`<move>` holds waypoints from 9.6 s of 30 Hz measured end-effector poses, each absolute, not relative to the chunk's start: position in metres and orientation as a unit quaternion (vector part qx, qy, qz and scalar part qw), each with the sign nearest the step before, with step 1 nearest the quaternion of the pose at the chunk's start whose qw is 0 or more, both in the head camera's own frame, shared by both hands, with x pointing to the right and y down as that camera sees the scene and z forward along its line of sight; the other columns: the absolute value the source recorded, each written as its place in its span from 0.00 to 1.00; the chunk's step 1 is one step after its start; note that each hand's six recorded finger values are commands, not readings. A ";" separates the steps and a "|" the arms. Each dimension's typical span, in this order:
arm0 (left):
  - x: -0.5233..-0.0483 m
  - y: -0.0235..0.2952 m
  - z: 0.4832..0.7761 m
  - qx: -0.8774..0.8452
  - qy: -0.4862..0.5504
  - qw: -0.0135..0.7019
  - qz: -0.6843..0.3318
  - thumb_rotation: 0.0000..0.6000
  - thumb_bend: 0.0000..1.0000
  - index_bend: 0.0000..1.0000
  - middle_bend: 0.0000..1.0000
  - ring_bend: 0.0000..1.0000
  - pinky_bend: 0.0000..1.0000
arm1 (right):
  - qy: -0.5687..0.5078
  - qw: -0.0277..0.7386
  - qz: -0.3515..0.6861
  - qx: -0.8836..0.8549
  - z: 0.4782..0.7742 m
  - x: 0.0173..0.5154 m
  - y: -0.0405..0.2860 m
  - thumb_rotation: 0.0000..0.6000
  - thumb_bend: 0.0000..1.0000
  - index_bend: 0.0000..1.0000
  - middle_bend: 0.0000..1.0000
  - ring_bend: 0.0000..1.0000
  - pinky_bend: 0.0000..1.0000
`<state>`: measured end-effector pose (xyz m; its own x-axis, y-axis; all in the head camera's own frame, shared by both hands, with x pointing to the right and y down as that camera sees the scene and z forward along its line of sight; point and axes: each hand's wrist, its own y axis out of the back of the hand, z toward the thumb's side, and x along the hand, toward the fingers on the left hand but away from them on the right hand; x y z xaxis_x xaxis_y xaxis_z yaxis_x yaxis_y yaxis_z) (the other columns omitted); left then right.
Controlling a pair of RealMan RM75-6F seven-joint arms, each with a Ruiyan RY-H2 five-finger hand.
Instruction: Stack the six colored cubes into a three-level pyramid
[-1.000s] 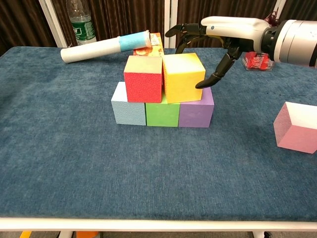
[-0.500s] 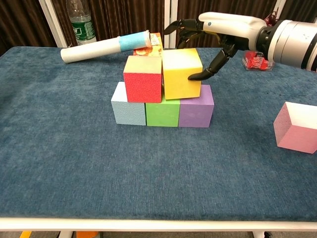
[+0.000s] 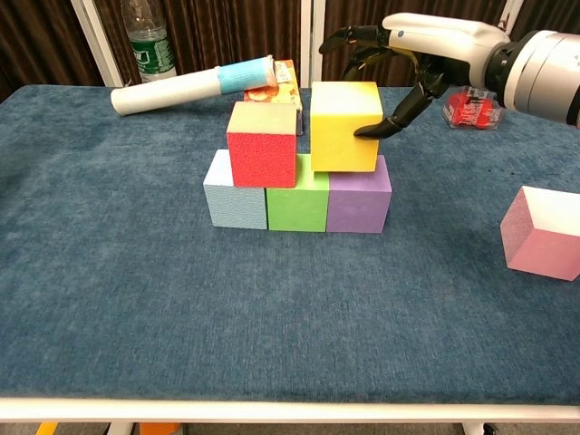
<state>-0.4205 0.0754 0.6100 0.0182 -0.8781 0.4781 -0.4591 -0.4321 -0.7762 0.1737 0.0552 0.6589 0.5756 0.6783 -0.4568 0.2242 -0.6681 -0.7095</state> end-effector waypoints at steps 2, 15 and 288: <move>-0.421 0.075 0.611 -0.682 0.490 0.209 -0.501 1.00 0.06 0.19 0.17 0.07 0.06 | -0.269 0.300 0.375 -0.835 0.660 0.170 0.059 1.00 0.20 0.11 0.40 0.07 0.00; -0.423 0.070 0.616 -0.683 0.491 0.205 -0.500 1.00 0.06 0.19 0.17 0.07 0.06 | -0.261 0.299 0.377 -0.837 0.663 0.161 0.064 1.00 0.19 0.11 0.40 0.07 0.00; -0.441 0.109 0.587 -0.672 0.497 0.218 -0.504 1.00 0.06 0.19 0.16 0.07 0.06 | -0.276 0.317 0.369 -0.829 0.583 0.113 0.039 1.00 0.00 0.00 0.17 0.00 0.00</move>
